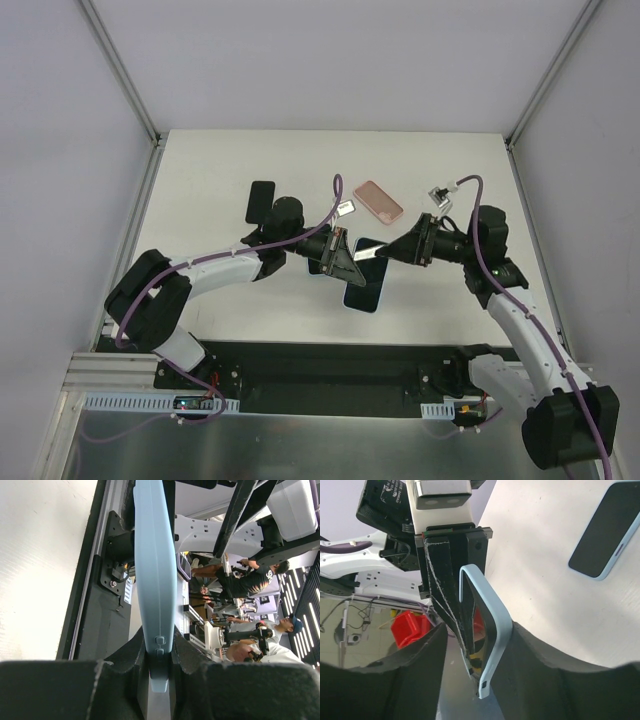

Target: Put the phone into the phone case

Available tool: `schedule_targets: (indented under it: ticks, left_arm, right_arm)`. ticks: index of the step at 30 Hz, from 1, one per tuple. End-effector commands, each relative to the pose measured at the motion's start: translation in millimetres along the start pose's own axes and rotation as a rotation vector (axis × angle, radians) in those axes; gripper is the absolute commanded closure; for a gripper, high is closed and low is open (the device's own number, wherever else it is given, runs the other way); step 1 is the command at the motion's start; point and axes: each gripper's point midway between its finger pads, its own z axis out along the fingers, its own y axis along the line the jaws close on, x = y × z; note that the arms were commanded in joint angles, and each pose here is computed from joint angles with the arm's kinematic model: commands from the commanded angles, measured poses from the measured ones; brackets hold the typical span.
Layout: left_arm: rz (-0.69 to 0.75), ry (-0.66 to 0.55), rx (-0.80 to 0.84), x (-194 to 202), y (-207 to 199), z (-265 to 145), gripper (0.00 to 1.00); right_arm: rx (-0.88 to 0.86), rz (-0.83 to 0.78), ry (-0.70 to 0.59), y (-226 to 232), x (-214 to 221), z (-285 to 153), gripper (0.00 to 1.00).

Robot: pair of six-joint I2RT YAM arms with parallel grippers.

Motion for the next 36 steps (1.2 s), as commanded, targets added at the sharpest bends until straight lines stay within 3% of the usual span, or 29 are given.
schedule_targets:
  ticks: [1, 2, 3, 6, 9, 12, 13, 14, 16, 18, 20, 21, 23, 27, 36]
  left_arm:
    - [0.129, 0.017, 0.077, -5, -30, 0, 1.00]
    - [0.129, 0.016, 0.076, -5, -29, 0, 1.00]
    - [0.120, 0.018, 0.073, -5, -28, 1, 1.00]
    - [0.084, 0.031, 0.031, -3, -15, 2, 1.00]
    - [0.059, 0.046, 0.019, 0, -4, 1, 1.00]
    - [0.059, 0.050, 0.023, 0, -5, 1, 1.00]
    - [0.064, 0.048, 0.024, 0, -6, 1, 1.00]
    - [0.064, 0.048, 0.025, -1, -8, 1, 1.00]
    - [0.071, 0.043, 0.027, -3, -10, 1, 1.00]
    - [0.079, 0.032, 0.027, -7, -14, 2, 1.00]
    - [0.092, 0.004, 0.020, -13, -18, 1, 1.00]
    - [0.109, -0.015, 0.020, -19, -25, 0, 1.00]
    - [0.115, -0.071, -0.007, -32, -28, -2, 1.00]
    - [0.155, -0.153, -0.016, -52, -48, -11, 1.00]
    - [0.180, -0.262, 0.037, -68, -76, -20, 1.00]
  right_arm:
    - [-0.073, -0.076, 0.012, 21, -5, 1, 0.55]
    - [-0.072, -0.083, 0.008, 21, -4, 1, 0.63]
    - [-0.073, -0.095, 0.004, 23, -4, 0, 0.78]
    - [-0.094, -0.157, 0.009, 28, -2, -3, 0.99]
    - [-0.078, -0.199, 0.016, 33, -4, -7, 0.97]
    - [-0.033, -0.193, 0.022, 34, -5, -10, 0.69]
    - [-0.036, -0.196, 0.025, 35, -4, -11, 0.67]
    - [-0.038, -0.193, 0.028, 34, -4, -11, 0.67]
    - [-0.037, -0.179, 0.044, 29, -1, -9, 0.87]
    - [-0.045, -0.154, 0.068, 26, 4, -7, 0.91]
    - [-0.054, -0.140, 0.092, 24, 12, -5, 0.75]
    - [-0.054, -0.153, 0.085, 25, 15, -6, 0.55]
    - [-0.047, -0.151, 0.097, 17, 29, -7, 0.34]
    - [-0.067, -0.166, 0.097, 20, 50, -17, 0.21]
    - [-0.094, -0.162, 0.110, 25, 66, -21, 0.22]
